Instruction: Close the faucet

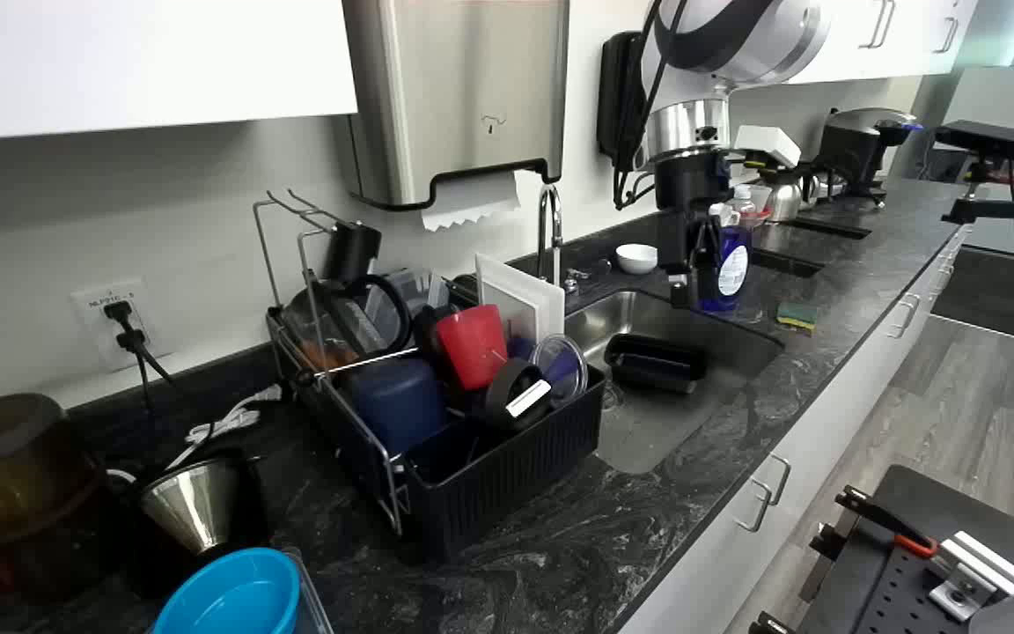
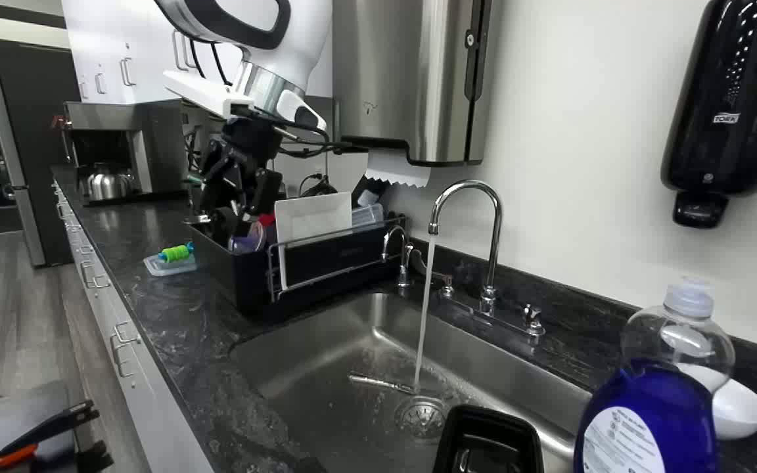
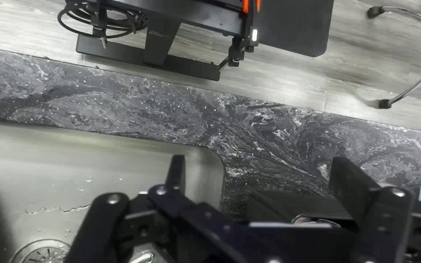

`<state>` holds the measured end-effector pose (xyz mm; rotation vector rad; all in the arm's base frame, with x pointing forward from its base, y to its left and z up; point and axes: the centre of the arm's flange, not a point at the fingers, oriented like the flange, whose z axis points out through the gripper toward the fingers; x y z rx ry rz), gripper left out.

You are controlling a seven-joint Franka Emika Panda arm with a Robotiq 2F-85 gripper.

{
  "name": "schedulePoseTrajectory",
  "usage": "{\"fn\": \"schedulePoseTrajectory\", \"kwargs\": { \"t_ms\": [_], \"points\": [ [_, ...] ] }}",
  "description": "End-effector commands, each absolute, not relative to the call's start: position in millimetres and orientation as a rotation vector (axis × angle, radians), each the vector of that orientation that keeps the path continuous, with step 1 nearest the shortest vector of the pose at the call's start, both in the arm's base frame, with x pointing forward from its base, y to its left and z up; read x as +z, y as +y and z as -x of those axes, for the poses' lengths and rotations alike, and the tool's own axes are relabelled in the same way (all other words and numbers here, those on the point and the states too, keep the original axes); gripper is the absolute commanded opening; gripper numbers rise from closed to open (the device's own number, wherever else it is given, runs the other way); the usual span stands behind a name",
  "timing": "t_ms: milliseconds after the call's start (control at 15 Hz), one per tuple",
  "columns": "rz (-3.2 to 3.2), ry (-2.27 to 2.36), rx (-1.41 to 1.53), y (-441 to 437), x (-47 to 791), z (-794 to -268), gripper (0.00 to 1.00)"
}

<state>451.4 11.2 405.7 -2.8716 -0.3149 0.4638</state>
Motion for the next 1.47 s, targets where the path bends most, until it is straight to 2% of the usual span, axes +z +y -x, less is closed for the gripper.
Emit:
{"fn": "schedulePoseTrajectory", "kwargs": {
  "t_ms": [0,667,1200,1400],
  "points": [
    [2.872,-0.315,0.464,11,406,-451,1.00],
    [2.876,-0.326,0.463,10,404,-452,1.00],
    [2.808,-0.443,0.491,-17,362,-468,1.00],
    [2.800,-0.531,0.406,-33,351,-473,1.00]
  ]
}}
